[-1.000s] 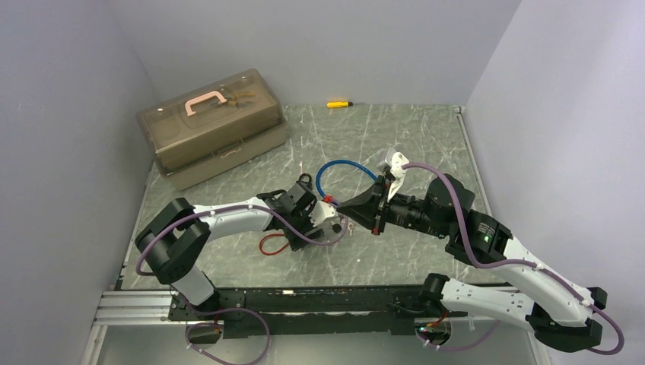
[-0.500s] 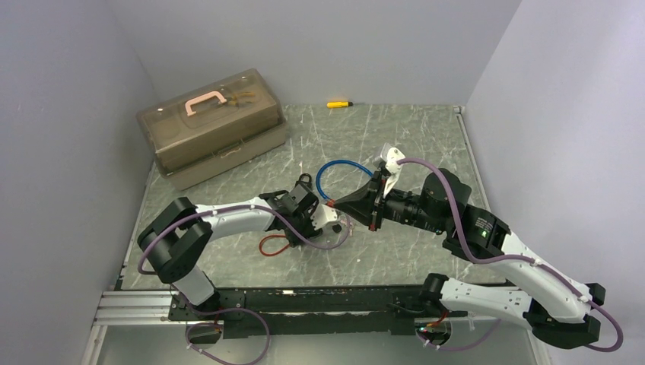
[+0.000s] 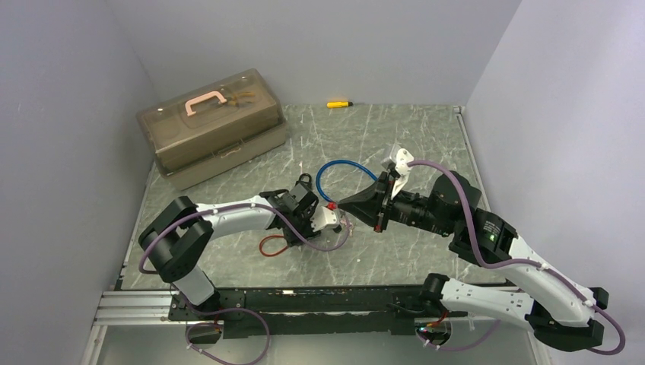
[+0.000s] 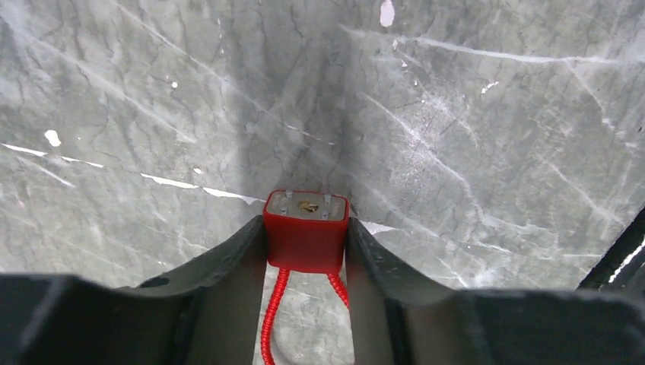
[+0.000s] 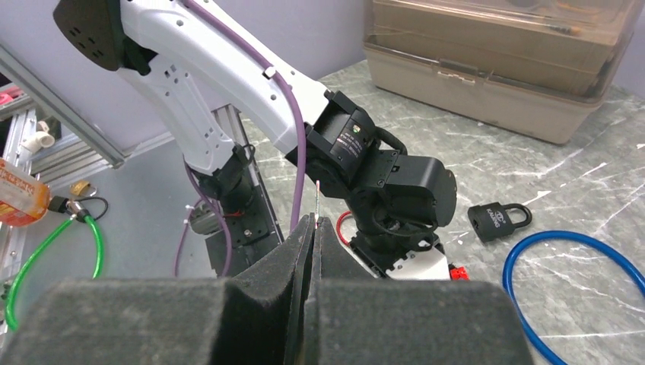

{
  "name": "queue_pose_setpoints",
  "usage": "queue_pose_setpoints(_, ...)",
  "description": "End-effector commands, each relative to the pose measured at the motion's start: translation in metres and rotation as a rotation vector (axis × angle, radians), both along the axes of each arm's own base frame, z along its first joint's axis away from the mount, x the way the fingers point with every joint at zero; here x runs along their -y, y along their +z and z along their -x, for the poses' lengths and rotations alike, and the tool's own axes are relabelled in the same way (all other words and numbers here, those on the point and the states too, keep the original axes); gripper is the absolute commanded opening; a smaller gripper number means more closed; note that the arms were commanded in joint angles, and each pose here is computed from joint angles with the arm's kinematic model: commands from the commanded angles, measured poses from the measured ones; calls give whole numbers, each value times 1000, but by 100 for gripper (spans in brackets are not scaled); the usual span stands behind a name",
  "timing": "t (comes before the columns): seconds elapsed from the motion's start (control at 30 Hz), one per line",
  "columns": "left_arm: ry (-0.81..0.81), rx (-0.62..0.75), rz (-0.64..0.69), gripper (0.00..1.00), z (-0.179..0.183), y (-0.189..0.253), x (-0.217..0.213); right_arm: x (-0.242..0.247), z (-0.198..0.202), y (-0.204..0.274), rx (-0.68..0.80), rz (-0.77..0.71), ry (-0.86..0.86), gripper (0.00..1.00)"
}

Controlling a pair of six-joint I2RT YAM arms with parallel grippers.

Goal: Unlock with the key
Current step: Pick up the lock from the center of the board.

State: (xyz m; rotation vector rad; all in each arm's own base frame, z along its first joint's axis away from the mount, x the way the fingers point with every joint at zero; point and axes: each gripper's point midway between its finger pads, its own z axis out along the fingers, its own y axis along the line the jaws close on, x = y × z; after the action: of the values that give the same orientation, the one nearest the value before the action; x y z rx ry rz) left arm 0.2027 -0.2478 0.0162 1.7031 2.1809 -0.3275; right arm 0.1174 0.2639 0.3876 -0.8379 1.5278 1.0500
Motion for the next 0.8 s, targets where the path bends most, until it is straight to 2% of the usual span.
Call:
queue_pose_setpoints(0.0,-17,-83,-151,30,19,-28,-30,10,1,21,36,-50,-23,0)
queue_pose_setpoints(0.07,-24,-86,-145,16,20,-26,-29,10,1,20,36,-48,-24,0)
queue_pose_setpoints(0.2,-58,-55,-116,1,16,-6,-28,11,1,23,43,-52,-23,0)
queue_pose_setpoints(0.5,-130,52,86,0,5,113,-25,14,3,48,84,-83,-18,0)
queue_pose_setpoints(0.63,-195,196,190,0,4,169,-31,6,3,51,72,-71,3,0)
queue_pose_setpoints(0.77,-245,335,245,0,8,204,-40,-5,5,52,50,-72,45,0)
